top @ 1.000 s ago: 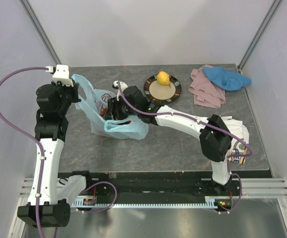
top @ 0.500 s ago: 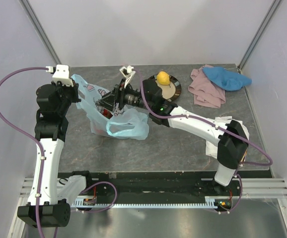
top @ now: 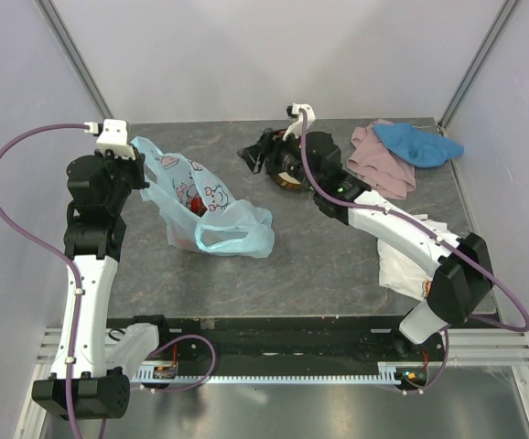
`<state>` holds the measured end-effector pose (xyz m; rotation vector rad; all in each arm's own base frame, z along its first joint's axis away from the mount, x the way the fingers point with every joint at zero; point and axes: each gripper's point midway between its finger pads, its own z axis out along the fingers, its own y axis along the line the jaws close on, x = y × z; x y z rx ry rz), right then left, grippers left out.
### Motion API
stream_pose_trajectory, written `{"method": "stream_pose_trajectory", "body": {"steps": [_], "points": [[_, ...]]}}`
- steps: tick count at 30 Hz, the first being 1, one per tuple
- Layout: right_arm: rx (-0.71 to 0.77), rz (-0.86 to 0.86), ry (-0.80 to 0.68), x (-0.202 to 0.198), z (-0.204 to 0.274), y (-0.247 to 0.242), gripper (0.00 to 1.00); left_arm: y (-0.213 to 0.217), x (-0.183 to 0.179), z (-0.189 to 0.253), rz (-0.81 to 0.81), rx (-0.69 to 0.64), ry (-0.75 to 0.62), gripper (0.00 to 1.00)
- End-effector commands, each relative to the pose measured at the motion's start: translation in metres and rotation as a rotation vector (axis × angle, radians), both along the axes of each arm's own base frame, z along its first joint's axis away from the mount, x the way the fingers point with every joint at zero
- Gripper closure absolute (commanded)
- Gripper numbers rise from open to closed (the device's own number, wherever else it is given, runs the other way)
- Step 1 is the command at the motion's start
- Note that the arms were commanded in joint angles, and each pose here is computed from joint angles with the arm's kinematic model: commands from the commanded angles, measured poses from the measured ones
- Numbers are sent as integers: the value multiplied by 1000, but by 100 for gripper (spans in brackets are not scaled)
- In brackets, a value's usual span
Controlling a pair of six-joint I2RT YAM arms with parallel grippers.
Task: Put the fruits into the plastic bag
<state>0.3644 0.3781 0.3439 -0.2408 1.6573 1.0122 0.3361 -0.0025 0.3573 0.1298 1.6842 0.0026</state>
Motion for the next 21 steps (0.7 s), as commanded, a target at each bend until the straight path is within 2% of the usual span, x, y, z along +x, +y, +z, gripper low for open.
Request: {"method": "stream_pose_trajectory", "body": {"steps": [1, 4, 10, 21], "points": [[-191, -279, 59, 43, -34, -72, 27, -5, 3, 10, -29, 19, -41, 99], [-268, -330, 146, 68, -63, -99, 27, -5, 3, 9, -32, 17, -38, 98], [-463, -330, 153, 104, -104, -117, 26, -5, 5, 8, -30, 16, -33, 99], [-658, -319, 201, 181, -175, -151, 19, -6, 7, 6, -37, 12, -27, 98]]}}
